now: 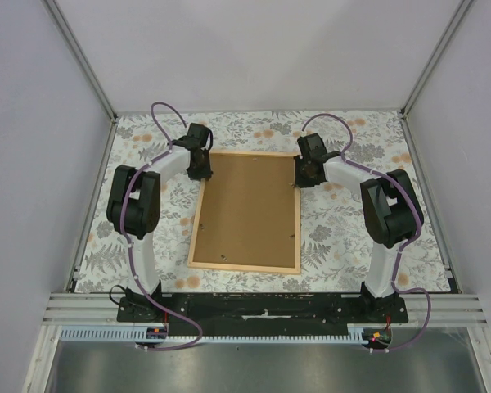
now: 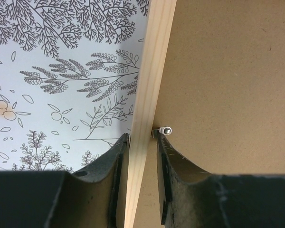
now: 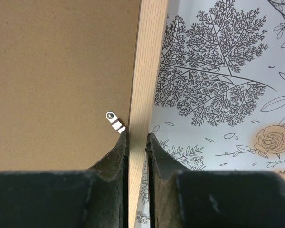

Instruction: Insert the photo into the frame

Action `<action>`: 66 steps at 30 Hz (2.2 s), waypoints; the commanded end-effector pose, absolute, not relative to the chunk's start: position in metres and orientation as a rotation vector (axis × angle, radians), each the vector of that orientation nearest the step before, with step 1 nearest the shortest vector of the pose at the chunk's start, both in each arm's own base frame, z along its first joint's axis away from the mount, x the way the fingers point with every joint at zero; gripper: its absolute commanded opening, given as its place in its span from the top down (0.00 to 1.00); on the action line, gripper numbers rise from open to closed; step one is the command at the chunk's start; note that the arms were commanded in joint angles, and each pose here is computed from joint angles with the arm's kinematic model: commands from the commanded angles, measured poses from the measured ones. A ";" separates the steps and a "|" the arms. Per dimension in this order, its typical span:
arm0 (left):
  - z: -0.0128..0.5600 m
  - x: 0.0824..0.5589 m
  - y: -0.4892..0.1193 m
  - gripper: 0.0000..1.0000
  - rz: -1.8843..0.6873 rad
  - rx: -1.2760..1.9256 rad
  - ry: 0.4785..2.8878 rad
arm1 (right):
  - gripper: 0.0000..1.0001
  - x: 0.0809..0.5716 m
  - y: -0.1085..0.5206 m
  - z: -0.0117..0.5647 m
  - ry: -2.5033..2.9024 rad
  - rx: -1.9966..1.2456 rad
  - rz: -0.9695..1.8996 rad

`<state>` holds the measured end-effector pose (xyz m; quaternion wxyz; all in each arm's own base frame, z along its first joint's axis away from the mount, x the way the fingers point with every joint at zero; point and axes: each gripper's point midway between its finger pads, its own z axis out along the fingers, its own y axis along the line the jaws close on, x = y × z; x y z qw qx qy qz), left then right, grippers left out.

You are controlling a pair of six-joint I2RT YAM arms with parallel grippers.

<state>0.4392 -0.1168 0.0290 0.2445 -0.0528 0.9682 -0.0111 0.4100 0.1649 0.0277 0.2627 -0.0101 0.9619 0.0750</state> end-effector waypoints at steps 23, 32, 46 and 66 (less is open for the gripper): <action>0.043 0.300 -0.112 0.31 -0.128 -0.199 2.641 | 1.00 0.399 0.146 0.020 2.693 0.272 0.114; 0.030 0.288 -0.113 0.38 -0.126 -0.224 2.671 | 1.00 0.396 0.143 0.019 2.699 0.272 0.110; 0.013 0.248 -0.090 0.51 -0.033 -0.314 2.720 | 1.00 0.402 0.139 0.022 2.688 0.311 0.123; 0.011 0.250 -0.090 0.98 -0.032 -0.356 2.705 | 1.00 0.405 0.137 0.019 2.699 0.333 0.152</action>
